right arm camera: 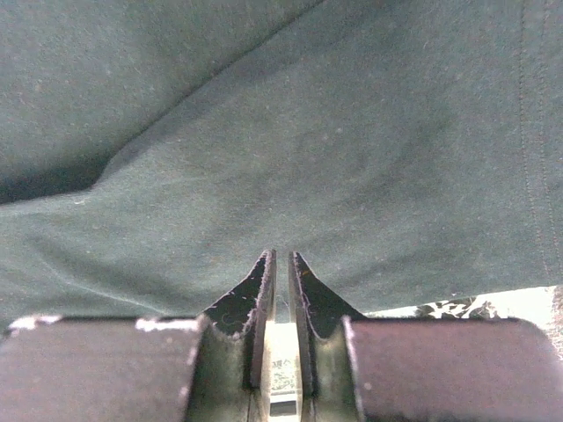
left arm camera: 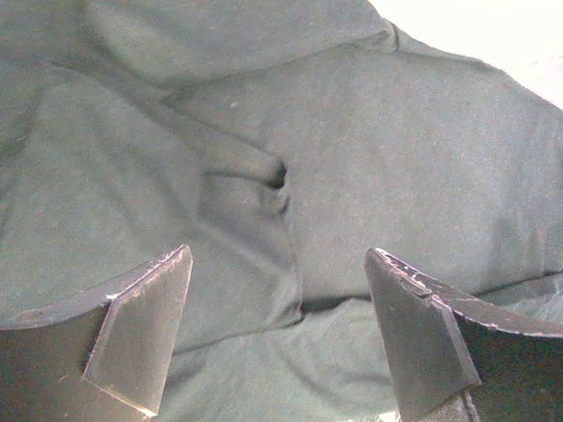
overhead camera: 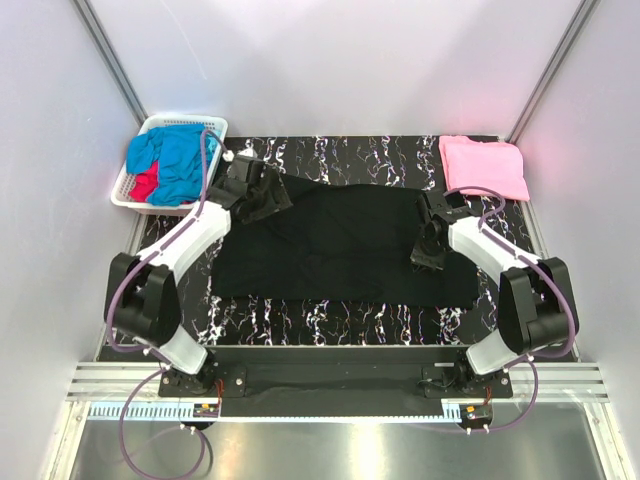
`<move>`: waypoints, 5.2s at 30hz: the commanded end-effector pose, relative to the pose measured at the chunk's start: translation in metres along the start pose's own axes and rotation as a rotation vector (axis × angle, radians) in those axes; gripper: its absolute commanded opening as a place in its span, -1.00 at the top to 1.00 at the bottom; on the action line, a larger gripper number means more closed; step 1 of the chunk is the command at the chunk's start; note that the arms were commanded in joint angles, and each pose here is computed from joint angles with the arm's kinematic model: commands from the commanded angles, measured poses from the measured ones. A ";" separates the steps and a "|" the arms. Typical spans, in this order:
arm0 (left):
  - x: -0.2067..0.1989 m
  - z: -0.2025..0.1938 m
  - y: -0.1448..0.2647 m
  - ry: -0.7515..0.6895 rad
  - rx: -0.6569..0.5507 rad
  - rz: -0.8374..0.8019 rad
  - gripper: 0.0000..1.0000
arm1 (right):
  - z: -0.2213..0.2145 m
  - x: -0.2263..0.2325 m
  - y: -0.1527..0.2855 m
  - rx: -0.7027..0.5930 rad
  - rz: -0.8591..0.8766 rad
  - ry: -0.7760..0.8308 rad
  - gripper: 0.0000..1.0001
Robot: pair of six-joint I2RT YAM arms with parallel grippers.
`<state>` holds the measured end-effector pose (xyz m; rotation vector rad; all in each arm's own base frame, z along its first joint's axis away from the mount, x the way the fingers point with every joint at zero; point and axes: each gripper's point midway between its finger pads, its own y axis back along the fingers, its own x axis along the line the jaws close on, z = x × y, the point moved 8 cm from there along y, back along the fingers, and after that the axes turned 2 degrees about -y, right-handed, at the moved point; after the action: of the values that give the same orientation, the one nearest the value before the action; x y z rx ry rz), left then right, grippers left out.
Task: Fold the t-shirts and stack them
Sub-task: Fold the tshirt
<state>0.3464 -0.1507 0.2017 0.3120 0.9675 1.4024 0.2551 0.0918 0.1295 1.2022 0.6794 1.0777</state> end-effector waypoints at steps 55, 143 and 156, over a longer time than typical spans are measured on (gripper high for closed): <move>0.131 -0.173 0.078 0.151 0.341 0.657 -0.64 | -0.026 -0.010 -0.044 0.182 -0.059 0.050 0.33; 0.096 0.043 -0.120 0.387 0.048 0.388 0.64 | 0.015 0.018 0.018 -0.037 0.104 0.003 0.40; 0.082 0.064 -0.097 0.357 -0.007 0.322 0.85 | 0.014 0.017 0.015 -0.035 0.085 0.008 0.42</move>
<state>0.4370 -0.0741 0.0981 0.3302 1.3206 1.8277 0.2615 0.0980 0.1399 1.2281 0.6462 1.1274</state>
